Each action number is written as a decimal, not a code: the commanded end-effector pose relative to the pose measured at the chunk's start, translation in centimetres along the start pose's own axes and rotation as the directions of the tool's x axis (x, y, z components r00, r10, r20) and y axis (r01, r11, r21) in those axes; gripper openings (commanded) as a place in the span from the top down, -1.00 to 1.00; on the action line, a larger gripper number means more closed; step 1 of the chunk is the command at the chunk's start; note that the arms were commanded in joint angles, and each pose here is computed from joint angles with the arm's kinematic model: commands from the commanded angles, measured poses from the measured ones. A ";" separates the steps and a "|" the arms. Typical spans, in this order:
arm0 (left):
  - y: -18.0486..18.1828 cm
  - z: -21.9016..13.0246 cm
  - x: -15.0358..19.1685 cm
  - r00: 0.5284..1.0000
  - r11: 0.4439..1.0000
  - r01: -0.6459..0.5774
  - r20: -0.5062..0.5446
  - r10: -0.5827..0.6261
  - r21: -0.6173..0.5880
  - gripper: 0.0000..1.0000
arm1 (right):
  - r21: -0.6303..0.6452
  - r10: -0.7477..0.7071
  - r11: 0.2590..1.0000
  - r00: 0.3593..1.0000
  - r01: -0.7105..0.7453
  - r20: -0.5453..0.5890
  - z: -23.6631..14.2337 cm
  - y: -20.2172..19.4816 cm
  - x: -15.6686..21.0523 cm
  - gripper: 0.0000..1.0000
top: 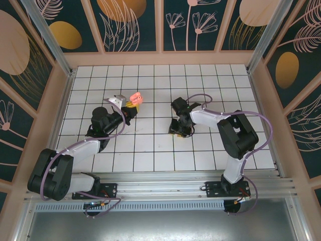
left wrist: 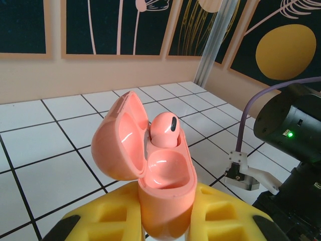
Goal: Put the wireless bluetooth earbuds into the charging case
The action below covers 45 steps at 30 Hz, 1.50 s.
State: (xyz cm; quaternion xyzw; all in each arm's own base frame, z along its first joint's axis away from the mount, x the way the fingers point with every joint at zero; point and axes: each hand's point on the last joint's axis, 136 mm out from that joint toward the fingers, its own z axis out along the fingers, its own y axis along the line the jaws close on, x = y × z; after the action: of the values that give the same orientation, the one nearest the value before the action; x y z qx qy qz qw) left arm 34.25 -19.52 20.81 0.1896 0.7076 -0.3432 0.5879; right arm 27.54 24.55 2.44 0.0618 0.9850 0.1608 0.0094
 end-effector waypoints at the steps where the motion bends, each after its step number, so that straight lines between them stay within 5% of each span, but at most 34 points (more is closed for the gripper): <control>1: -0.3 -0.2 -1.5 0.999 0.999 -0.032 0.039 0.032 0.007 0.85 | 0.010 -0.007 1.000 1.000 0.007 0.022 0.3 -0.5 -0.9 0.21; 20: -0.1 -0.2 -1.7 0.999 0.999 -0.038 0.038 0.038 -0.008 0.85 | -0.035 -0.057 0.998 0.993 0.061 0.101 -0.4 1.2 -3.5 0.25; 24: -0.1 -0.1 -1.7 0.999 0.999 -0.038 0.036 0.038 -0.002 0.85 | 0.001 -0.043 0.999 0.992 0.043 0.119 -1.2 0.6 -3.6 0.08; 45: -0.3 -0.2 -1.8 0.998 0.999 -0.045 0.035 0.044 0.003 0.85 | -0.018 0.013 1.000 0.999 -0.012 0.045 -0.3 0.9 -0.4 0.17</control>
State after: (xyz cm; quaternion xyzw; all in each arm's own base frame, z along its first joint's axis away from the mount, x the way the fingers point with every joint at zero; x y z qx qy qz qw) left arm 34.18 -19.38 20.54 0.1904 0.7133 -0.3370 0.5843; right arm 28.44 25.07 3.19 0.0649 0.9836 0.1646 0.0364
